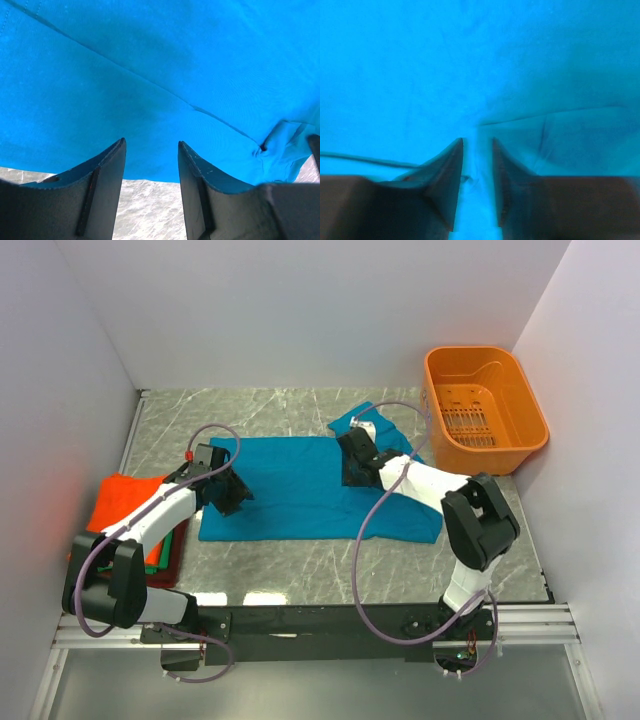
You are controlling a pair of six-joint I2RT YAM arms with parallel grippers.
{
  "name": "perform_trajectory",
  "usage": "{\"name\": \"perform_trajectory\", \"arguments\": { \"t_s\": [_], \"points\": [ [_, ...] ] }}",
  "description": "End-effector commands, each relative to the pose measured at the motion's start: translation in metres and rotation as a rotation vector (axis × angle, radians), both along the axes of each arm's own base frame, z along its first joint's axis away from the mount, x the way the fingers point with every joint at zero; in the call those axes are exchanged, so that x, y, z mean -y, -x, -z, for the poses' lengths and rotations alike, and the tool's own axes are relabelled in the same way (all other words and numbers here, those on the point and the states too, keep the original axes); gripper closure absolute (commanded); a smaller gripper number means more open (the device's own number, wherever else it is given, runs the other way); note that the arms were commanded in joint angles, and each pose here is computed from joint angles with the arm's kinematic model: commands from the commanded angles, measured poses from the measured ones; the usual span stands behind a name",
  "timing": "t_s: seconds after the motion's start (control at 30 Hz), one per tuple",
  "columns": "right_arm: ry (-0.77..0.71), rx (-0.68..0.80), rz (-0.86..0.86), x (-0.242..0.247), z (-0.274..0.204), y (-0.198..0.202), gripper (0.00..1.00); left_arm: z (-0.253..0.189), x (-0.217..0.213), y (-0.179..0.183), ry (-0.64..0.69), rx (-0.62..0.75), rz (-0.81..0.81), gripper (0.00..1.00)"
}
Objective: Fold and stack the t-shirts
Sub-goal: Fold the tshirt
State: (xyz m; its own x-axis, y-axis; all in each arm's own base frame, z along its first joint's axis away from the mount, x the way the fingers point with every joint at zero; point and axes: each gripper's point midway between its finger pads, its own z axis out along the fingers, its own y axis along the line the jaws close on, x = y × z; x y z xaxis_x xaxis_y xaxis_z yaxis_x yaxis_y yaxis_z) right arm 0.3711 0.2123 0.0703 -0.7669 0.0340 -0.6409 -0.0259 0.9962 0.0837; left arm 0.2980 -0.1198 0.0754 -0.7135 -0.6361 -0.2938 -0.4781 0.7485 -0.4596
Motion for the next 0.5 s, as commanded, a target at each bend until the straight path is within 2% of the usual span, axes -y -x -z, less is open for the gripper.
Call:
{"name": "perform_trajectory", "arguments": {
  "t_s": [0.0, 0.07, 0.13, 0.3, 0.47],
  "points": [
    [0.009, 0.018, -0.02, -0.007, 0.0, -0.01, 0.55, -0.007, 0.001, -0.001, 0.006, 0.03, -0.006, 0.49],
    [0.011, 0.022, -0.025, -0.007, -0.003, -0.011, 0.44, -0.006, 0.001, 0.0, 0.005, 0.027, -0.007, 0.49],
    [0.001, 0.031, -0.02, -0.005, -0.011, -0.01, 0.42, -0.005, 0.001, -0.001, 0.007, 0.027, -0.009, 0.49],
    [-0.064, 0.053, 0.068, 0.02, -0.035, -0.004, 0.41, -0.005, 0.004, -0.002, 0.007, 0.028, -0.003, 0.48],
    [-0.169, 0.029, 0.129, 0.039, -0.037, 0.029, 0.42, -0.006, 0.017, -0.004, 0.016, 0.034, 0.017, 0.48]
  ]
}}
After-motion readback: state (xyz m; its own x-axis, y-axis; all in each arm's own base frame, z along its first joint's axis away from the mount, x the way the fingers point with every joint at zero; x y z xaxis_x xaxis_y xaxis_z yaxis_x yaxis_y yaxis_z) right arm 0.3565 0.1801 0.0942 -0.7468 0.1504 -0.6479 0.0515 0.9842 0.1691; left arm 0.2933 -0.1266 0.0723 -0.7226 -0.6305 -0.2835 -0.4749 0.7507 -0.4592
